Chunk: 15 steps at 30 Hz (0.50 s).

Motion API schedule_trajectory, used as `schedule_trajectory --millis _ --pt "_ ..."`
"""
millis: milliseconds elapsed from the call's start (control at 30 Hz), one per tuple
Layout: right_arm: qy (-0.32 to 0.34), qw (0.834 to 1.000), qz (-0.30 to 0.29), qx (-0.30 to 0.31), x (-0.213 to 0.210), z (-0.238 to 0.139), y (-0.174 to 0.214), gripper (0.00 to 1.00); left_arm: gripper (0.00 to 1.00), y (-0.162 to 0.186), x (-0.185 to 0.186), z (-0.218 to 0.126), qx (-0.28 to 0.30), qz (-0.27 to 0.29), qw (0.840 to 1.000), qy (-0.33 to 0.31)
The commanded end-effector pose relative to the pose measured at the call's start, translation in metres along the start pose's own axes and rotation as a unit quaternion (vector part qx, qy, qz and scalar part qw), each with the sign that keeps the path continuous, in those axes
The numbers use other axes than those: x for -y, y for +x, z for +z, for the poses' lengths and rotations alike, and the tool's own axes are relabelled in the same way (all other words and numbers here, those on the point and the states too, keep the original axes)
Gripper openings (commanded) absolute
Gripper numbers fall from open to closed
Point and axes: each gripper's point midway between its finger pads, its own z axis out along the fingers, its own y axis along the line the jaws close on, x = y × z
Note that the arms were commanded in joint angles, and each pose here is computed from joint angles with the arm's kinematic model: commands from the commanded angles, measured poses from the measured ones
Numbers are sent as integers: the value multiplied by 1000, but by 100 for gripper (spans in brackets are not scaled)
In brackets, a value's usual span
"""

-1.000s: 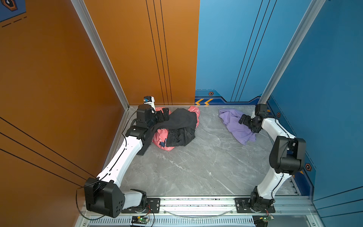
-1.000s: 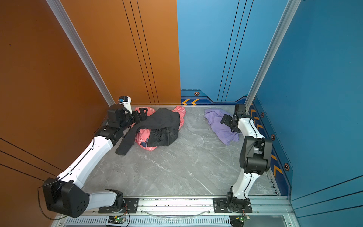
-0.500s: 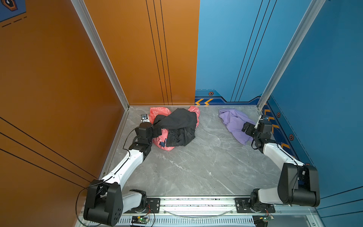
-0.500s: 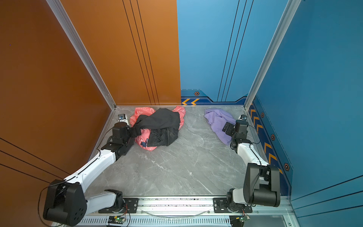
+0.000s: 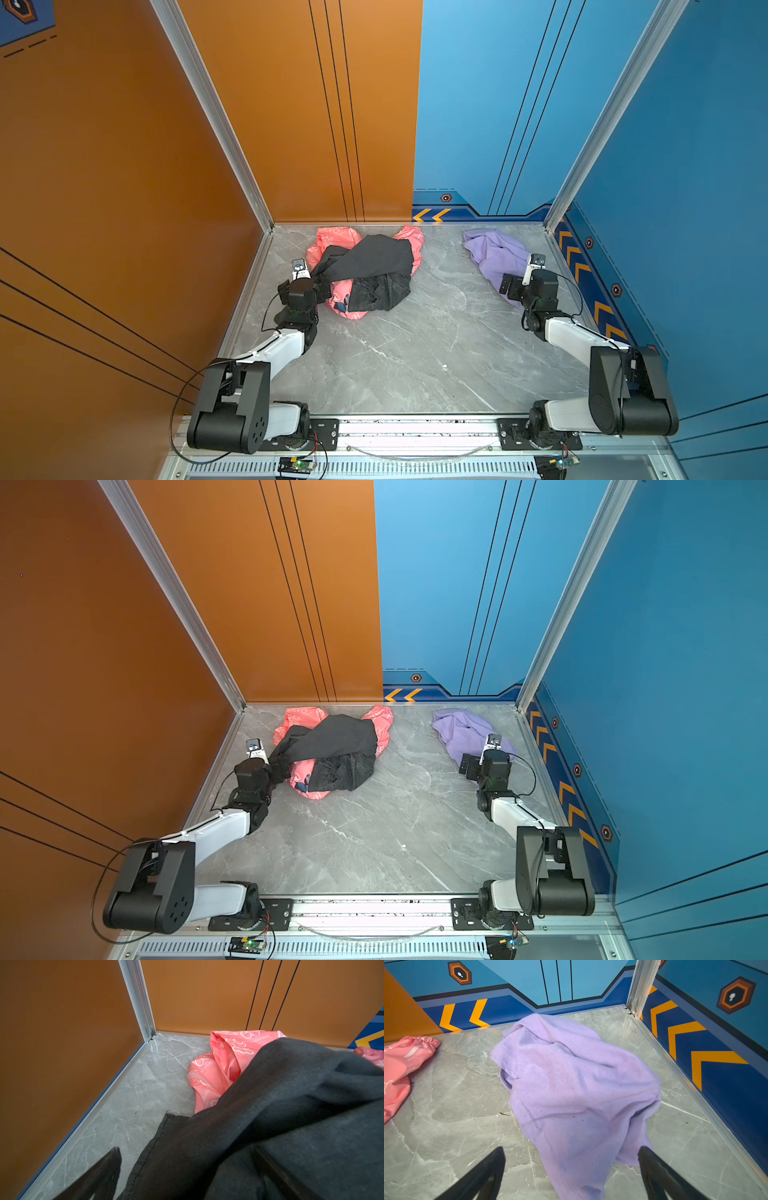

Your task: Pick out a specific cloth from the pile

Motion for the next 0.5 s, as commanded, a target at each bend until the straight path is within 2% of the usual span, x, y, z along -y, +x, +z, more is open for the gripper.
schedule_trajectory --millis 0,100,333,400,467 --pt "-12 999 -15 32 -5 -3 7 100 98 10 -6 -1 1 14 1000 0" --pt "-38 998 -24 50 -13 -6 17 100 98 23 -10 -4 5 -1 1000 6" --pt "-51 995 -30 83 -16 -6 33 100 99 37 -8 8 6 -9 1000 19" --pt "-56 993 -35 94 -19 -8 36 100 100 41 -1 13 1 2 999 33" --pt "-48 995 -42 81 -19 -7 38 100 99 50 8 17 -5 14 999 48"
